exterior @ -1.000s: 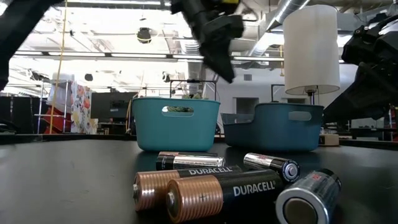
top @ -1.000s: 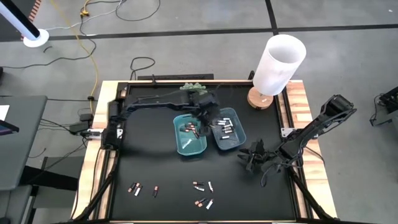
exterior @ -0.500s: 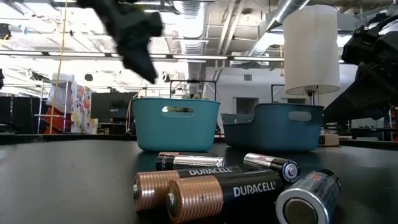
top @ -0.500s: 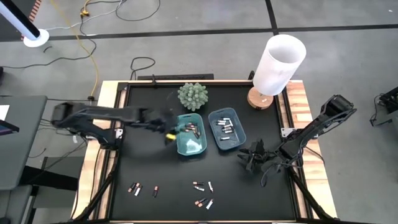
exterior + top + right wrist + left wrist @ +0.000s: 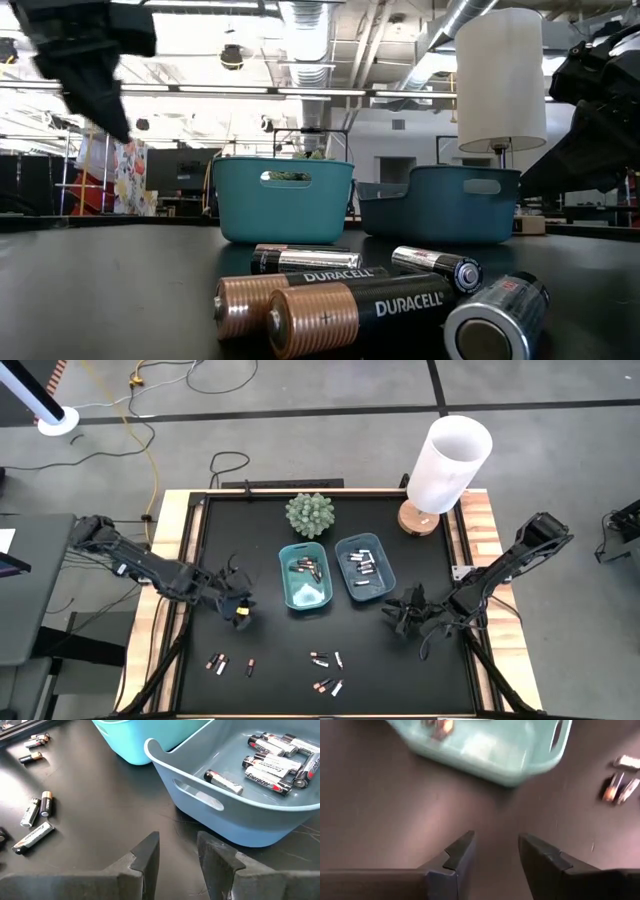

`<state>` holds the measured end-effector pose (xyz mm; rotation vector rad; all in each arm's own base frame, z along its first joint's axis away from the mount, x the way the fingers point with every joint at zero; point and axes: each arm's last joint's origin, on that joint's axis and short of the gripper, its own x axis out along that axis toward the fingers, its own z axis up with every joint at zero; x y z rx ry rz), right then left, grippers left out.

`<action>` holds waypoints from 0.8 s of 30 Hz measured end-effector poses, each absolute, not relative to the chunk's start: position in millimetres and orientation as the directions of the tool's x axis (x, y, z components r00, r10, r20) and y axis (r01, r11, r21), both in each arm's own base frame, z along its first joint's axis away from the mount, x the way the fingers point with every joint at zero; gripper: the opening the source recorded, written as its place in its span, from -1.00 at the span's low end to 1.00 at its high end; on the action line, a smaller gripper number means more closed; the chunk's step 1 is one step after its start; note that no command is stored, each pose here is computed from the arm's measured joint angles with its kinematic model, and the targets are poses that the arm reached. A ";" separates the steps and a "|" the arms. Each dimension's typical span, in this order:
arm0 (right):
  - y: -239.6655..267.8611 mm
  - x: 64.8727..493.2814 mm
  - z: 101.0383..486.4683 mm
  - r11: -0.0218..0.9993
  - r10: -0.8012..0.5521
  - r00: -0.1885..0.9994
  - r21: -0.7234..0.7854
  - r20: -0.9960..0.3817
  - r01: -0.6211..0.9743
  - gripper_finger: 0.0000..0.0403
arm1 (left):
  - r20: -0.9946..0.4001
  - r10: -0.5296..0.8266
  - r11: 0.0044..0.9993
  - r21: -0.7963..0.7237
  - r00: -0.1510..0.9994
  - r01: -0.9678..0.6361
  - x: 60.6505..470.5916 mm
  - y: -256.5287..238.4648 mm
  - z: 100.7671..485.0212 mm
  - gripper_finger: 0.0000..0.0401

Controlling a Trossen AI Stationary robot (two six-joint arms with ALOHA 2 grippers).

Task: Sort batteries
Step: Adjust the blue bin on the table

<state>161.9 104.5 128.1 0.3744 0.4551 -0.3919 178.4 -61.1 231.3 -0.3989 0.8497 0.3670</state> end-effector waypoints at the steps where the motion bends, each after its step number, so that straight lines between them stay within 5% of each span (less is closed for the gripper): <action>1: 104.5 161.9 128.1 0.859 -0.278 0.827 0.258 -0.488 0.442 -0.25 | -0.794 0.149 0.855 -0.197 0.589 -0.481 176.4 -64.4 229.1 -0.30; 11: 104.5 161.8 128.0 0.859 -0.279 0.827 0.257 -0.489 0.442 -0.25 | -0.862 0.161 0.761 -0.202 0.480 -0.617 158.0 -74.9 221.3 -0.34; 24: 101.6 163.7 128.2 0.851 -0.295 0.822 0.257 -0.486 0.458 -0.25 | -0.861 0.159 0.801 -0.173 0.483 -0.573 158.3 -75.1 221.4 -0.34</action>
